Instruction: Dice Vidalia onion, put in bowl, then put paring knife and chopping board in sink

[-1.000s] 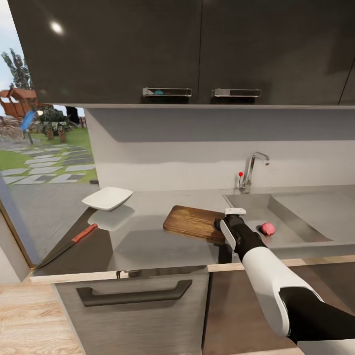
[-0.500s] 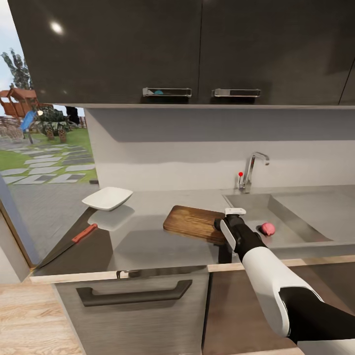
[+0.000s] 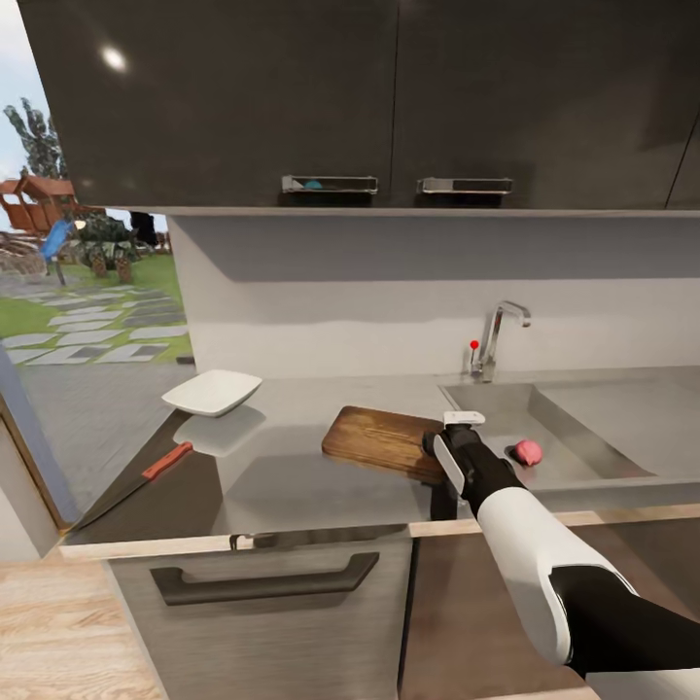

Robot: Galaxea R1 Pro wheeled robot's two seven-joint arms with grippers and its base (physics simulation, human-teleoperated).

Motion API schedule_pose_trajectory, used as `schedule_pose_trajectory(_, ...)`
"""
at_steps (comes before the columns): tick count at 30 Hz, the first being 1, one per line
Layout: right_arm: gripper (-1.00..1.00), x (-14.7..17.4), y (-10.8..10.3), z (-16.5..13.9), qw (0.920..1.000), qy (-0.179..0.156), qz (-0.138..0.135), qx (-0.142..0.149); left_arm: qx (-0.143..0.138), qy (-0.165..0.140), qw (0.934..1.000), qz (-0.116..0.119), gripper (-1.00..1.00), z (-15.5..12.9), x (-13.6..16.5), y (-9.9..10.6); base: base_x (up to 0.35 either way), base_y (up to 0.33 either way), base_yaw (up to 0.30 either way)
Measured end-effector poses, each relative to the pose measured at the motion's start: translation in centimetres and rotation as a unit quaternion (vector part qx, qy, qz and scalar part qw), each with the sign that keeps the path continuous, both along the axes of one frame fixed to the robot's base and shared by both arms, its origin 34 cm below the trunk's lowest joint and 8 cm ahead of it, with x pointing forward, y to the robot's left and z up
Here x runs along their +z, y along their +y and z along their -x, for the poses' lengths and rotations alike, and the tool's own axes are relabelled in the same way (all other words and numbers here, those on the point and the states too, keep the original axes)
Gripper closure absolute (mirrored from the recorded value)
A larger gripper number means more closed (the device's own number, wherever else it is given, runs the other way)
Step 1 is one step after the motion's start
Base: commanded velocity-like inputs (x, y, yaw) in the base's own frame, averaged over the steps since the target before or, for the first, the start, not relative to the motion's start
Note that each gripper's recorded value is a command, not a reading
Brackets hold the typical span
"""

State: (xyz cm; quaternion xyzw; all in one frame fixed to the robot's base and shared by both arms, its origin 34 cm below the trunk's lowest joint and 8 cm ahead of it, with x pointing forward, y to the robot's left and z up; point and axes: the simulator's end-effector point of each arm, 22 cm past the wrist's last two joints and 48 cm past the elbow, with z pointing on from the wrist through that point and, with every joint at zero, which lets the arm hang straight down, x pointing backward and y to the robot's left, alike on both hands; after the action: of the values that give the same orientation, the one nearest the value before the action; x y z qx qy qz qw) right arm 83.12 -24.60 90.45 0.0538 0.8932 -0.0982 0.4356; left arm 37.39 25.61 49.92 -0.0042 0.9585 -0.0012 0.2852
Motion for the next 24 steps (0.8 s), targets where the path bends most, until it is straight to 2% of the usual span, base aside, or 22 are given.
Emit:
schedule_pose_trajectory(9,1.00,-0.2,-0.1,0.5,1.0000,0.008,0.004,0.001,0.000,-0.007,1.0000,-0.001,-1.00,-0.4,0.3,0.1,0.000,0.000,0.000)
schedule_pose_trajectory(24,1.00,1.4,0.2,0.7,1.0000,-0.004,-0.002,0.003,0.000,-0.019,0.9998,-0.001,-1.00,-1.2,0.9,0.1,0.000,0.000,0.000)
